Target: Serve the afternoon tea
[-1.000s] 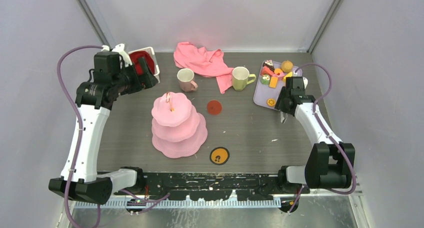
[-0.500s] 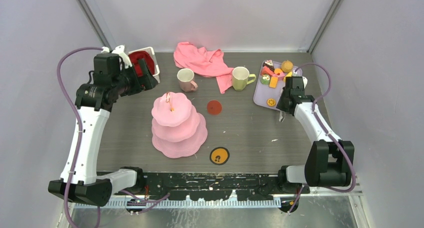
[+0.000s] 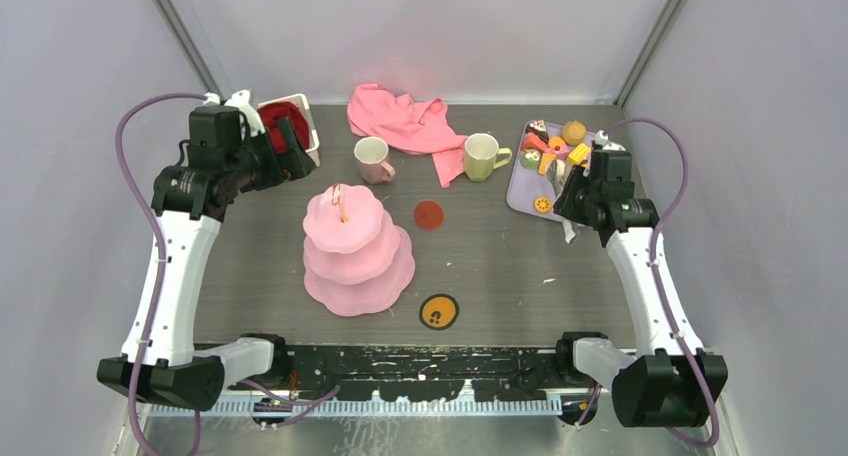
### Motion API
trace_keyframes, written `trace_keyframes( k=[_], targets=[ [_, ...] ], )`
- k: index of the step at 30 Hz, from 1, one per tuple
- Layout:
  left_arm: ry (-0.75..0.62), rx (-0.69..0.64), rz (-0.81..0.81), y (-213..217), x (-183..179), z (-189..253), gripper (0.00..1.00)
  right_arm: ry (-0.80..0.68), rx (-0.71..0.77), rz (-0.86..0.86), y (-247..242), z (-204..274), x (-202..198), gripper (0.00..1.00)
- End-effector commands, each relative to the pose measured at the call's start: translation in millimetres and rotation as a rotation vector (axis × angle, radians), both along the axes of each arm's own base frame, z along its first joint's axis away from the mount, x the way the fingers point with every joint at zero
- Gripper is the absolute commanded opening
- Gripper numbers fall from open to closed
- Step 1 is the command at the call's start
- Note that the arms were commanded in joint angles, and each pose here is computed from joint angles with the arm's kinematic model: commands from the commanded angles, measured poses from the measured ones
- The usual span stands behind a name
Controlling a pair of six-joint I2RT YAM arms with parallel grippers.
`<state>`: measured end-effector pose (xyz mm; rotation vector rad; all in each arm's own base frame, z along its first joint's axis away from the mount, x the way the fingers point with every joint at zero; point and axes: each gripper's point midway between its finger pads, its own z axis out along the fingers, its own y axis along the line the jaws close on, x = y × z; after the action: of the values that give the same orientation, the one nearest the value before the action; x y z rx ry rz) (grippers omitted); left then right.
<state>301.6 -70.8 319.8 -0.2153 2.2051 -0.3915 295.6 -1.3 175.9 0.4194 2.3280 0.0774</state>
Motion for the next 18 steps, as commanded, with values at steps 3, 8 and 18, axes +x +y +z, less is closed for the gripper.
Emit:
trace_keyframes(
  k=[3,8,18],
  targets=[
    [-0.043,0.103,0.059,21.7,13.8,16.4,0.93,-0.129,0.132,0.282,60.0,70.1,-12.8,0.17],
    [-0.035,0.08,0.091,22.8,20.5,15.9,0.93,-0.104,0.187,0.535,124.3,89.0,-49.2,0.16],
    [-0.022,0.044,0.15,39.0,23.0,11.0,0.93,-0.078,0.278,0.965,202.7,94.3,-124.5,0.16]
  ],
)
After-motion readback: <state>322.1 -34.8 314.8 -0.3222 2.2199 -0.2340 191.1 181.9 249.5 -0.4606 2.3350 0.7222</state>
